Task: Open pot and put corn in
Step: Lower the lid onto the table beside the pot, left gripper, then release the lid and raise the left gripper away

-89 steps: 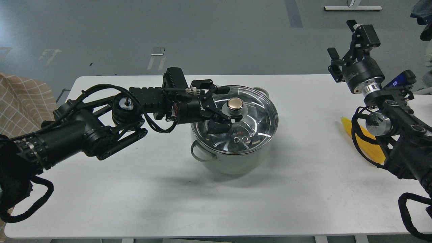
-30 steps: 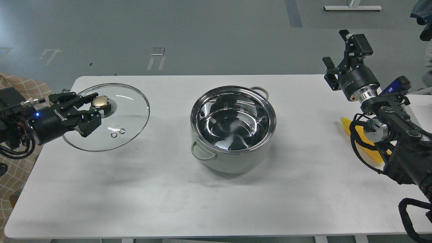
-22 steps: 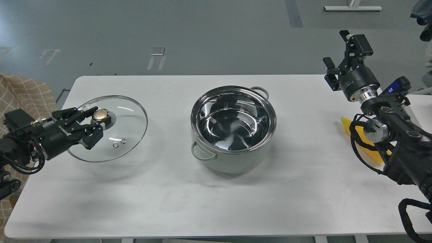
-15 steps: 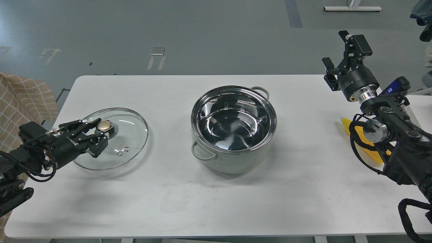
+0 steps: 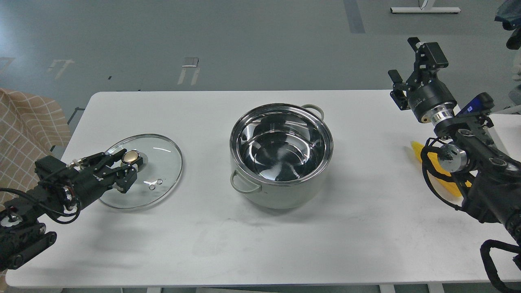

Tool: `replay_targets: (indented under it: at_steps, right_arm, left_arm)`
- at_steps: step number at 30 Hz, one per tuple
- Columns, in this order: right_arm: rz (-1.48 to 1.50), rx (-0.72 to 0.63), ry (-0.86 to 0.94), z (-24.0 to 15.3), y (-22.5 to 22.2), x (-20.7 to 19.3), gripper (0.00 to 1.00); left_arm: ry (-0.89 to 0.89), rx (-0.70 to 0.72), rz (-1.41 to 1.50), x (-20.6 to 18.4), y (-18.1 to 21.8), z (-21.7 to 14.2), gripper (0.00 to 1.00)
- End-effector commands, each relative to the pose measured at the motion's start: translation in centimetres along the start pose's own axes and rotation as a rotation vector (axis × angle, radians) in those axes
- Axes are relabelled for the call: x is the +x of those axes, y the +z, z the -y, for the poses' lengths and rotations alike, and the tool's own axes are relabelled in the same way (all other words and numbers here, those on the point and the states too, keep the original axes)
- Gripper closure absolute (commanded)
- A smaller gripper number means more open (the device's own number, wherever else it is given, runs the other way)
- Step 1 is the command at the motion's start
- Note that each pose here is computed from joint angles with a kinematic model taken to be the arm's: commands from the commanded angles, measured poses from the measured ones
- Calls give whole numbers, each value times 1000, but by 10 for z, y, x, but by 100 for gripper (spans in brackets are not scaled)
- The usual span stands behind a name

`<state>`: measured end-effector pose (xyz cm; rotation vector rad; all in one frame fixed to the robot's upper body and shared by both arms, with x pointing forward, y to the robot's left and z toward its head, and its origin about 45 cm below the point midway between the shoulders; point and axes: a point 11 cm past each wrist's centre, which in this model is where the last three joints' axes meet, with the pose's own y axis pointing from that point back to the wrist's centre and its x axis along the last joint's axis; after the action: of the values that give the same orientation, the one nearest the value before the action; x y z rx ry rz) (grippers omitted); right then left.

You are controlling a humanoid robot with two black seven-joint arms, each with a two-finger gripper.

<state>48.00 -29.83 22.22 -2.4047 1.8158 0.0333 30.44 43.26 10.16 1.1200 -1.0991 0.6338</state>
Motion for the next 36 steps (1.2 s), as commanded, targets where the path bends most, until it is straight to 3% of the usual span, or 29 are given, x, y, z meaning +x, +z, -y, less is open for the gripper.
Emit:
replay_targets:
  at_steps: [1, 2, 5, 15, 21, 23, 26, 31, 36]
  right_arm:
    - [0, 0, 0, 0, 0, 0, 0]
    - [0, 0, 0, 0, 0, 0, 0]
    - [0, 1, -1, 0, -1, 0, 0]
    - [-2, 0, 2, 0, -1, 1, 0]
    - [-14, 5, 3, 0, -6, 7, 0]
    - [-74, 4, 19, -5, -19, 28, 0]
    - [-195, -27, -28, -3, -32, 34, 0]
    - [-626, -206, -206, -5, -39, 43, 0]
    - [-952, -370, -283, -26, -50, 83, 0]
  left_arm:
    - [-1, -2, -4, -1, 1, 1, 48]
    - [0, -2, -4, -1, 1, 1, 35]
    - [7, 7, -19, 0, 0, 1, 22]
    - [58, 15, -37, 18, -3, 6, 15]
    - [311, 61, -182, 114, -21, 13, 15]
    - [448, 75, -313, 170, -30, 15, 15]
    - [475, 35, -511, 211, -32, 25, 14]
    - [452, -188, -957, 277, -17, 36, 13]
    - [420, -401, -1236, 303, -2, 35, 10]
